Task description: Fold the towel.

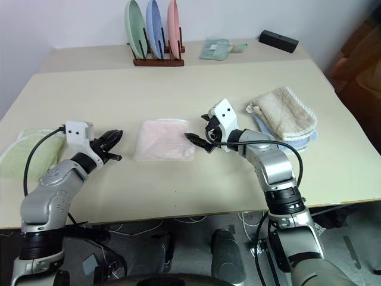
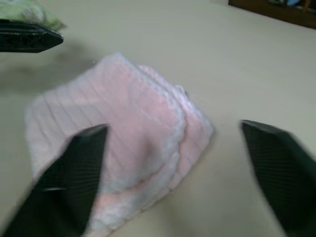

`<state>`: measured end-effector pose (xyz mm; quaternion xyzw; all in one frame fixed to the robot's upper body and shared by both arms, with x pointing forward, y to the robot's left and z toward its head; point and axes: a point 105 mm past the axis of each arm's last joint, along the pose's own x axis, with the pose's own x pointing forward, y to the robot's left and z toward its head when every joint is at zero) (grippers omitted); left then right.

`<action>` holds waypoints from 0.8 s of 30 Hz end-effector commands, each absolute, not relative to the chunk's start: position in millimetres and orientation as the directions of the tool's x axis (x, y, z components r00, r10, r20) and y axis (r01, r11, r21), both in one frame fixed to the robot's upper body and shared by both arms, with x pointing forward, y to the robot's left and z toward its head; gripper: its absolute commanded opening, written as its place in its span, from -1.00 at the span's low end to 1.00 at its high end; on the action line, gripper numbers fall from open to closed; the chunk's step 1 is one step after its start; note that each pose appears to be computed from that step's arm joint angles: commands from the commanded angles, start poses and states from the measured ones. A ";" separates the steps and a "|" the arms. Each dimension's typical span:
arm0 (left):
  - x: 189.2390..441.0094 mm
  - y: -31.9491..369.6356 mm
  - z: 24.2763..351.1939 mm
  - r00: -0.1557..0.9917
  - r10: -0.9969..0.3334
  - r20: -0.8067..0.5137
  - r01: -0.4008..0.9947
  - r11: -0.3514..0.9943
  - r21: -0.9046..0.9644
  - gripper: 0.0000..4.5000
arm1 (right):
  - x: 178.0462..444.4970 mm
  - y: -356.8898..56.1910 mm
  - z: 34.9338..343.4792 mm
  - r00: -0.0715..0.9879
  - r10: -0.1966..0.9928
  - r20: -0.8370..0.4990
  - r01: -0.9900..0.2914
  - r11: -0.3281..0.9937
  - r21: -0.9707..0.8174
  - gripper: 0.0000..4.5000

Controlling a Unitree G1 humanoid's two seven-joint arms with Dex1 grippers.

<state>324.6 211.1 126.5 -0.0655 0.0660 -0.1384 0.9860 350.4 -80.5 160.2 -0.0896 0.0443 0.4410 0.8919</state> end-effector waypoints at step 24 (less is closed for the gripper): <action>325.8 101.8 104.3 0.794 -0.571 -0.206 0.282 0.647 -0.709 -0.26 | 301.6 -50.5 188.7 0.427 0.896 -0.119 -0.877 0.379 -0.294 1.00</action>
